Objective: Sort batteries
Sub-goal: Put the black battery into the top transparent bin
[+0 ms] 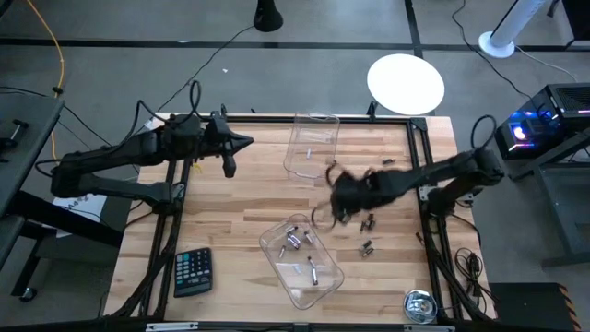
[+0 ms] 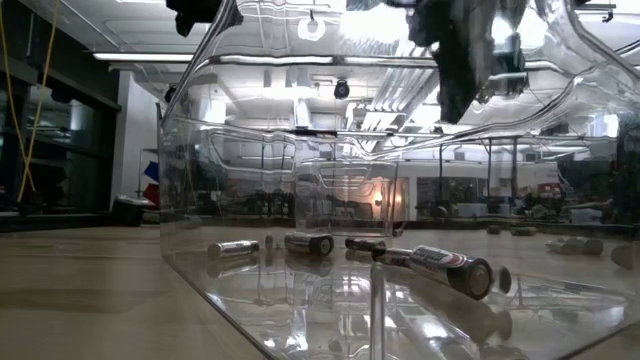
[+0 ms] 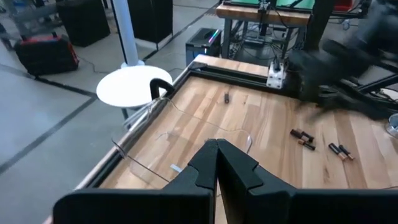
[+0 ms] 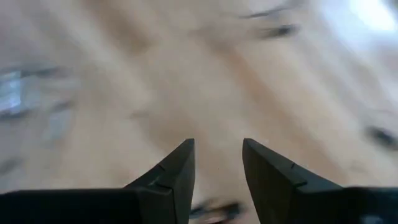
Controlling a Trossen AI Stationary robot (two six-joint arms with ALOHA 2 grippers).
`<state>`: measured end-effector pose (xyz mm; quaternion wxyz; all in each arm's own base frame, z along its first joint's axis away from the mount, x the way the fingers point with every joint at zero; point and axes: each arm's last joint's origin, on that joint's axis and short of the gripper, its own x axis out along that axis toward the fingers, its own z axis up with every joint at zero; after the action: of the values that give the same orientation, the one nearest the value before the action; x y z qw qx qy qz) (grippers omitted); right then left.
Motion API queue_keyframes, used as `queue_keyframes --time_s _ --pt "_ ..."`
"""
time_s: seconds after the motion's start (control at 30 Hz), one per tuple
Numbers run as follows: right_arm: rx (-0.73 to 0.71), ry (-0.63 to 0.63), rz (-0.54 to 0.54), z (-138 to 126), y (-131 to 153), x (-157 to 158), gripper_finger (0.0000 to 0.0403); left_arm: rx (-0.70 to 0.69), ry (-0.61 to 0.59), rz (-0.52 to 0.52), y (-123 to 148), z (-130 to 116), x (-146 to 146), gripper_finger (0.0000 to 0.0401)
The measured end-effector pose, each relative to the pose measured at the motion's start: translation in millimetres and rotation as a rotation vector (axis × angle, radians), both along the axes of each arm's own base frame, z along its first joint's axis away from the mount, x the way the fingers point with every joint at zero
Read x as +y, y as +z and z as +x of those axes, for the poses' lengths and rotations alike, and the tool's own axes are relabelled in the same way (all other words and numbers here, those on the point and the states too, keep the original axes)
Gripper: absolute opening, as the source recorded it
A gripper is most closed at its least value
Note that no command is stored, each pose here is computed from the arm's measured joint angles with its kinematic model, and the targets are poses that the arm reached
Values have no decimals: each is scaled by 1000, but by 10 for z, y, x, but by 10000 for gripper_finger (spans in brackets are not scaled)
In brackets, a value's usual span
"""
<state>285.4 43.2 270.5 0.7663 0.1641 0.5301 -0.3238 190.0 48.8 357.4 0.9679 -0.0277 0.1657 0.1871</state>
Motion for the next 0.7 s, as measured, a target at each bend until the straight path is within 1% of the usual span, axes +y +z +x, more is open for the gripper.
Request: queue_keyframes --time_s 0.07,0.17,0.23,0.3,0.37,0.43,0.47,0.57,0.63,0.7 --pt "25 -46 -16 -39 8 -275 126 12 6 -22 -34 48 11 0" --pt "12 -83 12 -39 -92 -682 125 31 10 -63 -96 126 24 0" --pt "4 -140 46 -69 -195 -948 125 41 1 -94 -129 166 25 0" --pt "41 -228 89 -179 -321 -1216 125 46 -21 -131 -159 204 20 0" --pt "109 -311 103 -337 -430 -1442 125 47 -38 -167 -178 228 12 0" --pt "175 -434 104 -521 -525 -1628 125 46 -48 -185 -188 246 -5 0" --pt "174 -522 115 -600 -572 -1719 125 48 -50 -188 -191 248 -12 0" --pt "127 -823 161 -832 -737 -1951 125 46 -60 -194 -192 259 -39 0" --pt "87 -975 175 -950 -835 -2051 125 46 -54 -201 -195 263 -46 0" --pt "56 -1095 179 -1031 -907 -2102 125 46 -53 -201 -196 263 -47 0"
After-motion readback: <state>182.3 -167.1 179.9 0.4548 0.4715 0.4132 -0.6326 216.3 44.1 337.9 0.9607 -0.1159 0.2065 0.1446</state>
